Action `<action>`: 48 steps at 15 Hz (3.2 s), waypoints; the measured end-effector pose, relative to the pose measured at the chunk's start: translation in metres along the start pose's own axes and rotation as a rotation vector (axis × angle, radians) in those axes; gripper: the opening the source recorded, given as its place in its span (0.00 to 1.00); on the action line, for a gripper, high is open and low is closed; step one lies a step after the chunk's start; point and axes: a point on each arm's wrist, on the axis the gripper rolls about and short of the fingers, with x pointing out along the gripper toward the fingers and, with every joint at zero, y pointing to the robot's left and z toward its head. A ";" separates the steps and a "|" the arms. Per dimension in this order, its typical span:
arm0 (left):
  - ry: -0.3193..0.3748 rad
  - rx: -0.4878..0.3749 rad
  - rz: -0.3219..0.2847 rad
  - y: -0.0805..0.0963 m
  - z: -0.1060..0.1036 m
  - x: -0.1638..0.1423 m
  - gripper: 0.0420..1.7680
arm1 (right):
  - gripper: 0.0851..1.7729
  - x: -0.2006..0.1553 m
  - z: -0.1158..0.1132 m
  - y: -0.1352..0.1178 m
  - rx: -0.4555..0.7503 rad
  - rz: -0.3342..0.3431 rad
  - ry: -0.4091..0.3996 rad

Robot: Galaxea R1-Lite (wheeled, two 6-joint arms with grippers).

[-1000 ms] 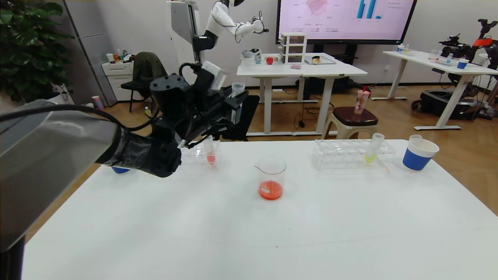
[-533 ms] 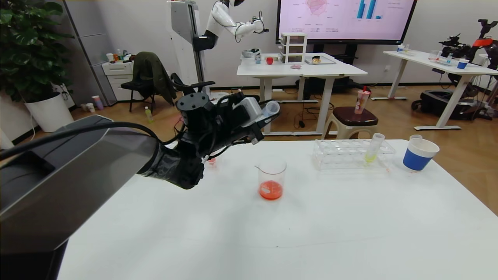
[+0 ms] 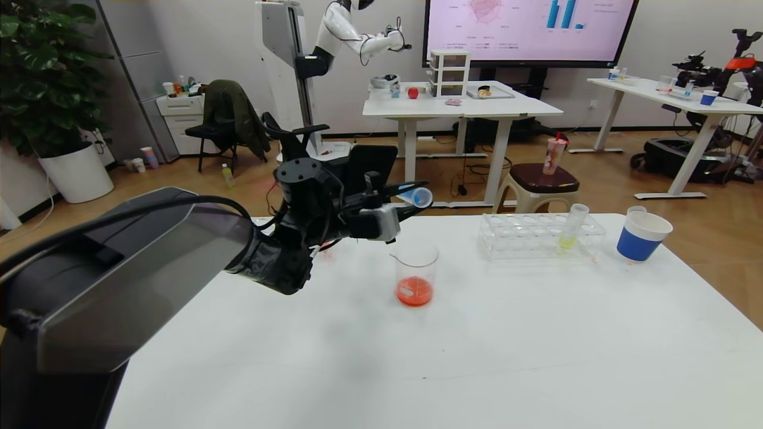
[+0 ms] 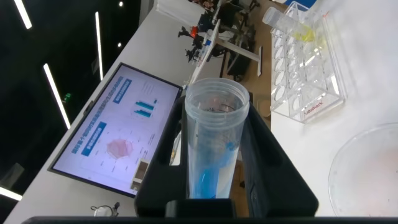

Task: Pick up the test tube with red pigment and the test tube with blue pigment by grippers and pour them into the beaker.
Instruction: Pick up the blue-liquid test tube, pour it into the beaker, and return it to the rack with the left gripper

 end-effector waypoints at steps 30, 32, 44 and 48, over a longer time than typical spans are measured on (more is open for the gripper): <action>-0.011 0.596 -0.076 -0.041 -0.029 -0.010 0.26 | 0.98 0.000 0.000 0.000 0.000 0.000 0.000; -0.017 0.607 -0.082 -0.046 -0.029 -0.009 0.26 | 0.98 0.000 0.000 0.000 0.000 0.000 0.000; 0.011 0.402 -0.038 -0.031 -0.020 -0.007 0.26 | 0.98 0.000 0.000 0.000 0.000 0.000 0.000; 0.181 0.047 0.252 -0.002 0.010 0.001 0.26 | 0.98 0.000 0.000 0.000 0.000 0.000 0.000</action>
